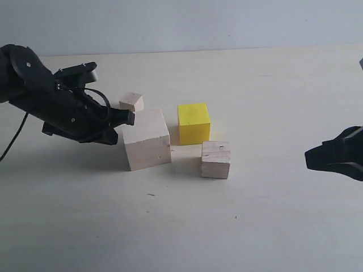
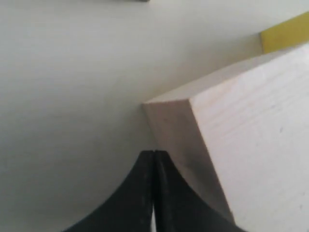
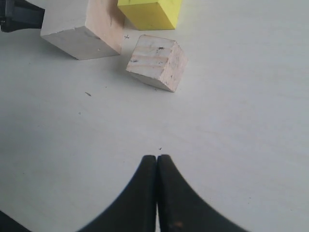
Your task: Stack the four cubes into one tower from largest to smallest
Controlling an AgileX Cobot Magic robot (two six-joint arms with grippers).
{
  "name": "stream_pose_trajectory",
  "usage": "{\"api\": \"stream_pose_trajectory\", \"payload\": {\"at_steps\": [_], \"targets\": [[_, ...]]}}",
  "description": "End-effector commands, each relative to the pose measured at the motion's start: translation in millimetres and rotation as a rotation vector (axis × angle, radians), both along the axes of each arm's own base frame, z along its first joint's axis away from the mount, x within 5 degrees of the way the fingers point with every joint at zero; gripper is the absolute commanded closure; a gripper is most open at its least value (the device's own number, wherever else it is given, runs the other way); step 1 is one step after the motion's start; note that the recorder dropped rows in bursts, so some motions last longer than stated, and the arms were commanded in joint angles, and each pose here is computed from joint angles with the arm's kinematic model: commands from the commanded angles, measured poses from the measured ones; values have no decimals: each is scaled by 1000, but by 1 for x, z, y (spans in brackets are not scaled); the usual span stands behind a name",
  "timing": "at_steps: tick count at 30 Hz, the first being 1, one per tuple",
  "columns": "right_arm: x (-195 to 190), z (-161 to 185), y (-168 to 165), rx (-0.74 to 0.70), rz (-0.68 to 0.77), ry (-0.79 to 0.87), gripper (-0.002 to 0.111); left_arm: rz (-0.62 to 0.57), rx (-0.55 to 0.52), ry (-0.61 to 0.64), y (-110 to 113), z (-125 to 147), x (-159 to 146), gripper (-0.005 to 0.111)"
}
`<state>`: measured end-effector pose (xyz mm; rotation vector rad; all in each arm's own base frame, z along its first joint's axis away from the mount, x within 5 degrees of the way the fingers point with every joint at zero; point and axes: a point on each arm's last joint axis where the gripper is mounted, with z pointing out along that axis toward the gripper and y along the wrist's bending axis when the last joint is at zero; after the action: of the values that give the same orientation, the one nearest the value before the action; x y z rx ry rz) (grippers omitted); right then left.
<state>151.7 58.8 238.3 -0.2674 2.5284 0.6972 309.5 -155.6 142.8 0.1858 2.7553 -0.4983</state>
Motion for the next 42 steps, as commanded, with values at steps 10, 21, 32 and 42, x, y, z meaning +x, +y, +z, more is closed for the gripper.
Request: {"api": "stream_pose_trajectory", "payload": {"at_steps": [10,21,32,42], "targets": [[1,1,0,-9,7,-6,108,-46,-64,-40,-25,4,17,107],[1,1,0,-8,10,-3,108,-51,-100,-16,-48,-5,19,107],[1,0,-1,-24,15,-6,108,-81,-127,-17,-68,-3,9,107],[0,0,0,-23,20,0,108,-116,-112,-24,-53,15,-16,107]]}}
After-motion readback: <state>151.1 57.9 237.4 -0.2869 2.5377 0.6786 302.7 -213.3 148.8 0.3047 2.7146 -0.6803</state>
